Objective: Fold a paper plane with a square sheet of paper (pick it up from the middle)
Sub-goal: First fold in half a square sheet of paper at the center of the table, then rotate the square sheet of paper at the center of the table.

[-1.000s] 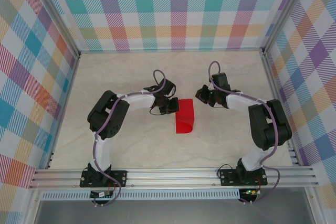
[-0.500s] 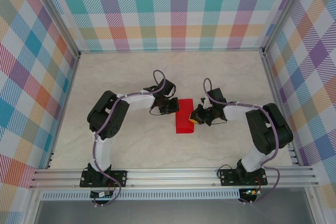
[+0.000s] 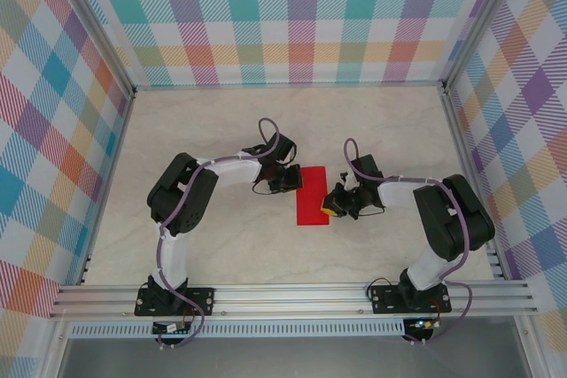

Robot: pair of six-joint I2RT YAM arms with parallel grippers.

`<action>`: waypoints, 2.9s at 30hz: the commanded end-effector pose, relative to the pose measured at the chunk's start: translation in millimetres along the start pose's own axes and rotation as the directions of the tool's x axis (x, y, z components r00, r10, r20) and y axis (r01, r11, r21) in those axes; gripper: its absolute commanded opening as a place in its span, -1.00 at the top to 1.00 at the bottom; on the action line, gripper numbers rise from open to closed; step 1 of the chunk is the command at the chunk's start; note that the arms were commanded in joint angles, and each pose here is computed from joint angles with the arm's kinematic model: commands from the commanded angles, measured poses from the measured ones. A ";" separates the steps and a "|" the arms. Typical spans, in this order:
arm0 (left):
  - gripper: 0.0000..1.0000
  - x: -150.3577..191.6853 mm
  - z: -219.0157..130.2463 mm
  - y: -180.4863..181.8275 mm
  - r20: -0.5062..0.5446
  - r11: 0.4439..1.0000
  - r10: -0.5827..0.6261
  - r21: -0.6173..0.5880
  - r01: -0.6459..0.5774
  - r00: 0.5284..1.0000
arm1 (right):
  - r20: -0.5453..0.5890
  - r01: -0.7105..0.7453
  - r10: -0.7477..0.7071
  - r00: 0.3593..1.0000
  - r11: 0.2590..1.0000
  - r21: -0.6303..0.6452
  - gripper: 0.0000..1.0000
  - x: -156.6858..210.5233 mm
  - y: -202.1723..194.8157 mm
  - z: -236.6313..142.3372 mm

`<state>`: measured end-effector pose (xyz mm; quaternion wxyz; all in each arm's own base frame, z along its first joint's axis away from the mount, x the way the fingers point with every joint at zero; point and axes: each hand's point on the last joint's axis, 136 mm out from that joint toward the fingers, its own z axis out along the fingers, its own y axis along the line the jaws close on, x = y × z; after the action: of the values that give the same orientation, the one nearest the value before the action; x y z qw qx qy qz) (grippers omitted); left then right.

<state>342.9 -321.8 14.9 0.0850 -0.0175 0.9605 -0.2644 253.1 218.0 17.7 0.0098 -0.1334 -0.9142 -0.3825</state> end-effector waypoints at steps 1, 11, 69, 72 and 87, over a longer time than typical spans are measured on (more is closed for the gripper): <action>0.87 69.0 26.1 102.7 -0.185 0.938 -0.125 -0.341 0.056 0.975 | -0.038 -0.017 0.017 0.999 1.000 0.015 0.91 13.5 -9.6 1.5; 0.87 70.1 26.5 104.4 -0.183 0.936 -0.130 -0.347 0.060 0.974 | -0.085 -0.034 0.043 0.995 0.994 0.105 0.91 46.2 -45.4 -3.9; 0.77 26.6 5.8 39.2 -0.132 0.983 -0.005 -0.180 -0.019 0.991 | -0.013 0.193 -0.193 0.981 0.974 0.119 0.90 46.7 -10.8 -20.4; 0.64 4.3 -20.0 1.3 -0.078 0.993 0.062 -0.095 -0.069 0.995 | 0.065 0.212 -0.225 0.972 0.963 0.164 0.88 36.6 3.6 -33.8; 0.12 -14.9 -111.6 27.5 0.156 0.988 -0.050 -0.135 0.071 0.986 | 0.006 0.254 -0.279 0.960 0.883 0.394 0.78 23.8 12.9 2.5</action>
<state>345.6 -267.6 103.7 0.1495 -0.0378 0.9621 -0.2248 234.0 231.4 34.1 -0.0586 -0.0080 -0.9758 -0.2106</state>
